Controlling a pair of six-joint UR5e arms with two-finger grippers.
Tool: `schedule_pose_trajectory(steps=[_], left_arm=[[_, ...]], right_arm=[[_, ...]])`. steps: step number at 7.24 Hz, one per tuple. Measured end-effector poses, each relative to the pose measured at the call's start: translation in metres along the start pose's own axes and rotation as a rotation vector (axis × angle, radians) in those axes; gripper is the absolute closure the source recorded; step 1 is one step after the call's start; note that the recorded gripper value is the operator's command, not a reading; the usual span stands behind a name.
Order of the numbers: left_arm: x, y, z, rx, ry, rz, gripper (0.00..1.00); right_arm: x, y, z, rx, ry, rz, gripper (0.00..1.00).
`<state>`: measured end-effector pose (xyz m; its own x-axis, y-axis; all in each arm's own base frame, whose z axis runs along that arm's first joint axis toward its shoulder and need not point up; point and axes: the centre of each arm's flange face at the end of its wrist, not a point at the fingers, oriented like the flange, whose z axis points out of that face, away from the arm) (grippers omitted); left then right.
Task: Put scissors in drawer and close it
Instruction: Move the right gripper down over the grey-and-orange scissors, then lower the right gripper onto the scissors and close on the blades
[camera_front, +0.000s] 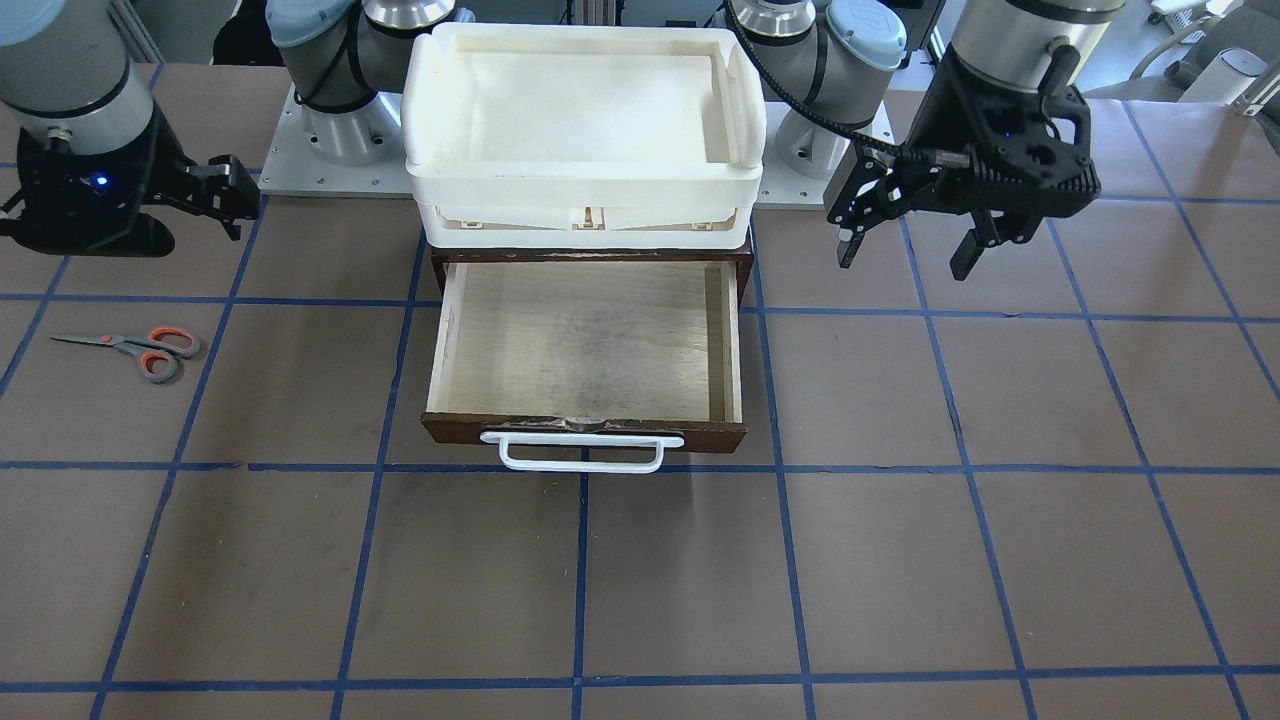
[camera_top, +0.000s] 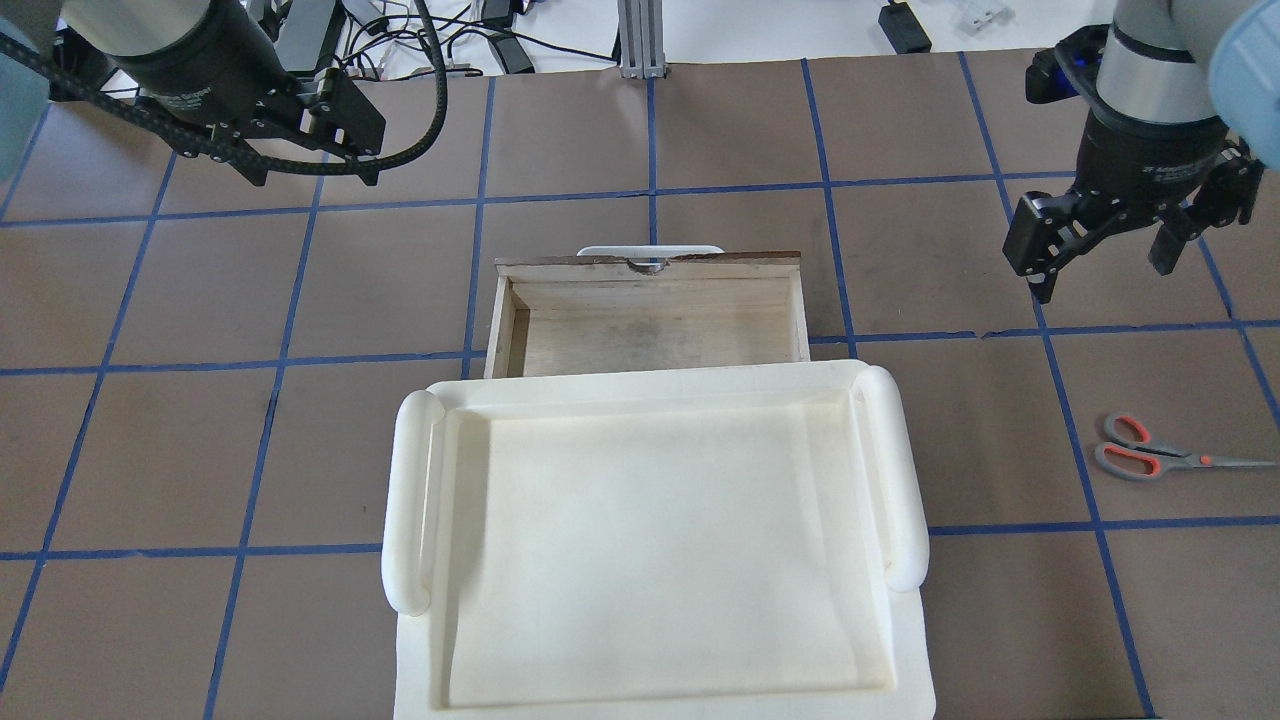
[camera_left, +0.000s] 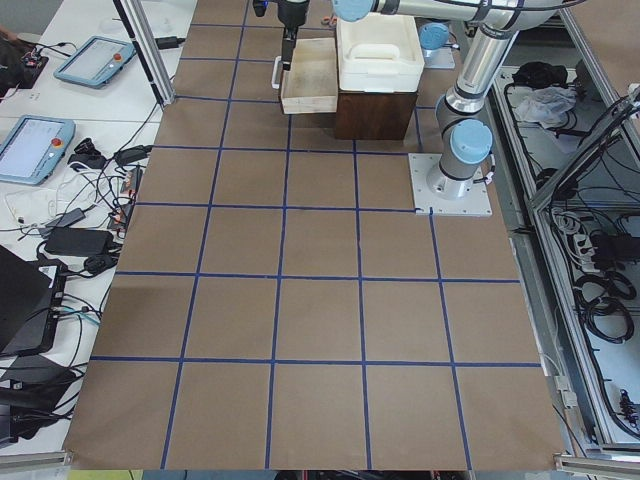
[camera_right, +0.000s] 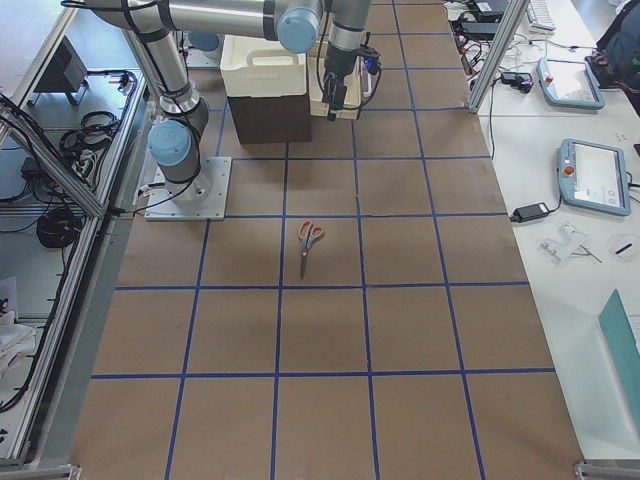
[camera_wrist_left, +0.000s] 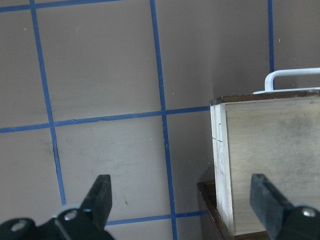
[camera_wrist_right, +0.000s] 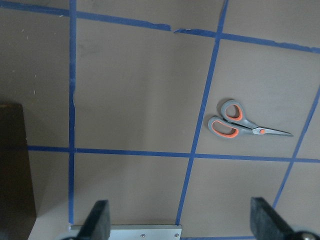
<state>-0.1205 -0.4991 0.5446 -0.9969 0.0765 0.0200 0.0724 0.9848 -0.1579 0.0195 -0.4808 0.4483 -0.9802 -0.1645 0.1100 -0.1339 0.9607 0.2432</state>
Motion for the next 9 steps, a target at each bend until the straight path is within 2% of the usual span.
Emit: schedule_pose_trajectory(steps=[1, 2, 3, 4, 5, 7, 9], left_arm=[[0.0, 0.006, -0.017, 0.035, -0.013, 0.001, 0.0], [-0.003, 0.008, -0.034, 0.088, -0.033, -0.001, 0.0], [-0.004, 0.013, -0.048, 0.122, -0.057, -0.001, 0.0], [-0.006, 0.018, -0.05, 0.11, -0.07, 0.001, 0.0], [-0.008, 0.014, -0.037, 0.07, -0.06, 0.014, 0.0], [-0.01, -0.002, -0.011, 0.015, -0.028, 0.05, 0.0], [-0.011, -0.008, 0.002, -0.009, -0.023, 0.05, 0.0]], right_arm=[[0.031, 0.002, 0.018, 0.004, -0.054, -0.067, 0.0], [0.052, 0.001, 0.033, 0.03, -0.066, -0.158, 0.0], [0.067, 0.0, 0.048, 0.055, -0.057, -0.275, 0.0], [0.089, 0.001, 0.064, 0.072, -0.049, -0.391, 0.0], [0.122, 0.008, 0.084, 0.075, -0.063, -0.489, 0.0], [0.173, 0.026, 0.121, 0.07, -0.089, -0.634, 0.0], [0.206, 0.051, 0.173, 0.089, -0.063, -0.757, 0.0]])
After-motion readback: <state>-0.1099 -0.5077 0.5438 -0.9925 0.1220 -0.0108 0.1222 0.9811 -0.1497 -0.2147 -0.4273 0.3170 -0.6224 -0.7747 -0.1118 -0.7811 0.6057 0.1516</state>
